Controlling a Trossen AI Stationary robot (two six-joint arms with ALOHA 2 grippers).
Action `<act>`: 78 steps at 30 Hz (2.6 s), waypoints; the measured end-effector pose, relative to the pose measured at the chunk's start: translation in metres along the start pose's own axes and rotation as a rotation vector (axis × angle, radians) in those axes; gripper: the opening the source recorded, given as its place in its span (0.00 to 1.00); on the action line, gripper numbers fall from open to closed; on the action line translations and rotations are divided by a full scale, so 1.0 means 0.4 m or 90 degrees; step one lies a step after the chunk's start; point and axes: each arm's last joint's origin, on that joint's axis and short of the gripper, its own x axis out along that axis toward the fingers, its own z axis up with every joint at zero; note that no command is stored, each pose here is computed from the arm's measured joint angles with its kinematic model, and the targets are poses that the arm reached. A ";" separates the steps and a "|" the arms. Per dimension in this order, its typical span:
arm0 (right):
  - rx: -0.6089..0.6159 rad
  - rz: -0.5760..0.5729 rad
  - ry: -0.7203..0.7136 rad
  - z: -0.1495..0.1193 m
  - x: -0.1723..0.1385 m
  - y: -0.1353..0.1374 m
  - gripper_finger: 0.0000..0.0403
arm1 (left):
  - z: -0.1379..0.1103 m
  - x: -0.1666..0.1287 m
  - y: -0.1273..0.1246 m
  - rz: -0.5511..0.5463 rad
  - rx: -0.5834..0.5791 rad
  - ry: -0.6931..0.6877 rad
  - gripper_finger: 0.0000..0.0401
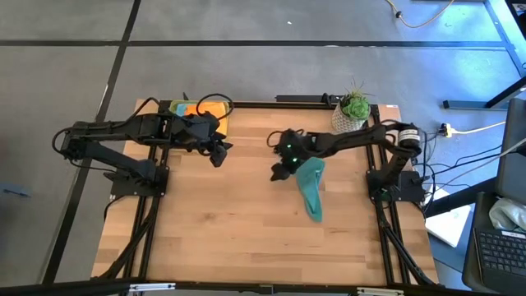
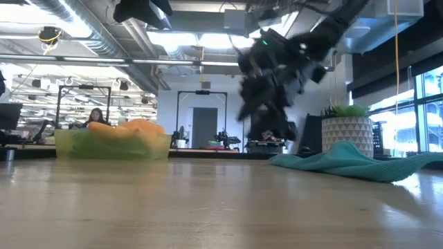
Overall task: Fold microfiber towels
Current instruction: Fold the blue towel
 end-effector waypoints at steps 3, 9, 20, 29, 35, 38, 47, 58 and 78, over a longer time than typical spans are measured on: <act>-0.023 -0.012 0.031 0.014 -0.002 0.060 0.39 | -0.001 0.000 -0.001 -0.006 0.001 0.004 0.48; -0.026 -0.279 -0.095 0.004 -0.143 0.155 0.39 | -0.001 0.000 -0.002 -0.014 0.001 0.009 0.48; 0.239 -0.131 -0.234 -0.235 -0.222 0.016 0.33 | 0.000 0.000 -0.004 -0.021 -0.002 0.008 0.48; 0.213 -0.209 -0.182 -0.362 -0.226 0.007 0.33 | 0.009 -0.001 -0.009 -0.030 0.024 -0.019 0.48; 0.280 -0.251 -0.238 -0.395 -0.214 -0.014 0.36 | 0.010 -0.001 -0.009 -0.030 0.023 -0.021 0.48; 0.370 -0.268 -0.306 -0.386 -0.219 -0.046 0.41 | 0.013 -0.001 -0.011 -0.035 0.018 -0.028 0.48; 0.426 -0.142 -0.309 -0.350 -0.181 -0.090 0.53 | 0.016 -0.001 -0.010 -0.021 0.015 -0.044 0.48; 0.326 -0.129 -0.317 -0.315 -0.144 -0.090 0.33 | 0.025 -0.001 -0.013 -0.012 0.010 -0.075 0.48; -0.358 0.000 0.123 -0.150 0.130 0.190 0.10 | 0.038 0.007 0.015 0.022 -0.008 -0.080 0.48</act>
